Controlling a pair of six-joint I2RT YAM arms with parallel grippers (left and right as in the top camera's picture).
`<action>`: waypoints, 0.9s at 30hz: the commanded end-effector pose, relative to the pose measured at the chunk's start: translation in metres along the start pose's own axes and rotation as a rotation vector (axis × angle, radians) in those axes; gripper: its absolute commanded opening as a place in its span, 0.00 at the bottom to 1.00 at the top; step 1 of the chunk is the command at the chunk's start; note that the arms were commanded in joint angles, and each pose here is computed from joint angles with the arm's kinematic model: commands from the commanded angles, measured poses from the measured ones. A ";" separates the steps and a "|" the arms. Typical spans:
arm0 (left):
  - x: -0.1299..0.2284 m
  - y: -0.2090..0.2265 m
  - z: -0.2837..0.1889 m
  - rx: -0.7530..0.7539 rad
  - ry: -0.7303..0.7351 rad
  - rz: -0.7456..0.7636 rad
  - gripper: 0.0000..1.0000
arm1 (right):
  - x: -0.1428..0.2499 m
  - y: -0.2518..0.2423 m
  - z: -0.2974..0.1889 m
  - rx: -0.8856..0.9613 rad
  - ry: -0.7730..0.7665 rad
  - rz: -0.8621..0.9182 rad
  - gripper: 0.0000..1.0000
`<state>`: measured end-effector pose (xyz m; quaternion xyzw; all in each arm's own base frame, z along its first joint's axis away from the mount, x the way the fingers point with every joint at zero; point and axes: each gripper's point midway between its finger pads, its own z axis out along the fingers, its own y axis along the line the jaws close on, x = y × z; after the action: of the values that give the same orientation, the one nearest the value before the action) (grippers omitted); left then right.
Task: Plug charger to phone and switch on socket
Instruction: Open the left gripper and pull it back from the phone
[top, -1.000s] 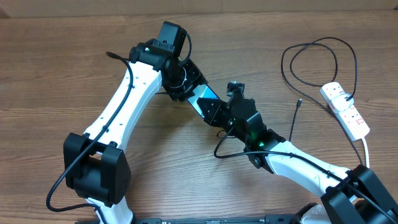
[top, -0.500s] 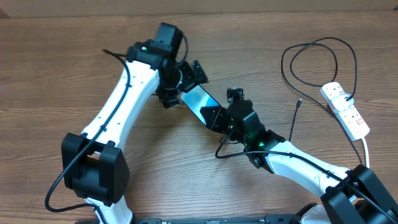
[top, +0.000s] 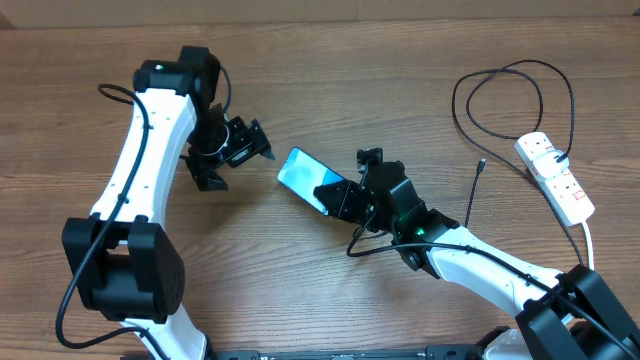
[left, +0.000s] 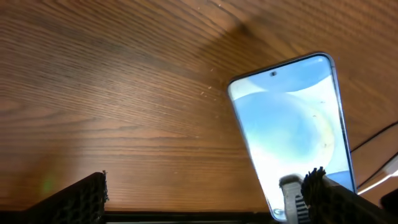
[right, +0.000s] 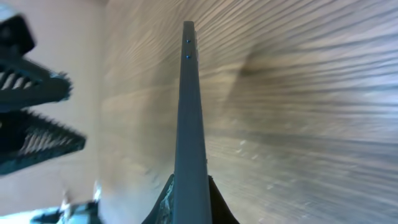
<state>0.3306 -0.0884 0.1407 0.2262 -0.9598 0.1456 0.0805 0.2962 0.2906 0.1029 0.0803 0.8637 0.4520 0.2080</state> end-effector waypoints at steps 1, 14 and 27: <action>0.010 0.002 -0.034 -0.003 -0.101 0.145 0.94 | 0.013 0.041 -0.009 -0.193 0.133 -0.033 0.04; 0.071 0.039 -0.161 0.000 -0.597 0.201 0.96 | 0.022 0.055 -0.064 -0.430 0.397 -0.057 0.04; 0.152 0.084 -0.223 0.115 -0.943 0.209 0.98 | 0.022 0.016 -0.142 0.014 0.084 -0.098 0.04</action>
<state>0.1871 -0.0148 0.3677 0.1698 -0.9039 0.0989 -0.3800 0.2055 0.2232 0.1607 0.0221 0.8729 0.4785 0.0929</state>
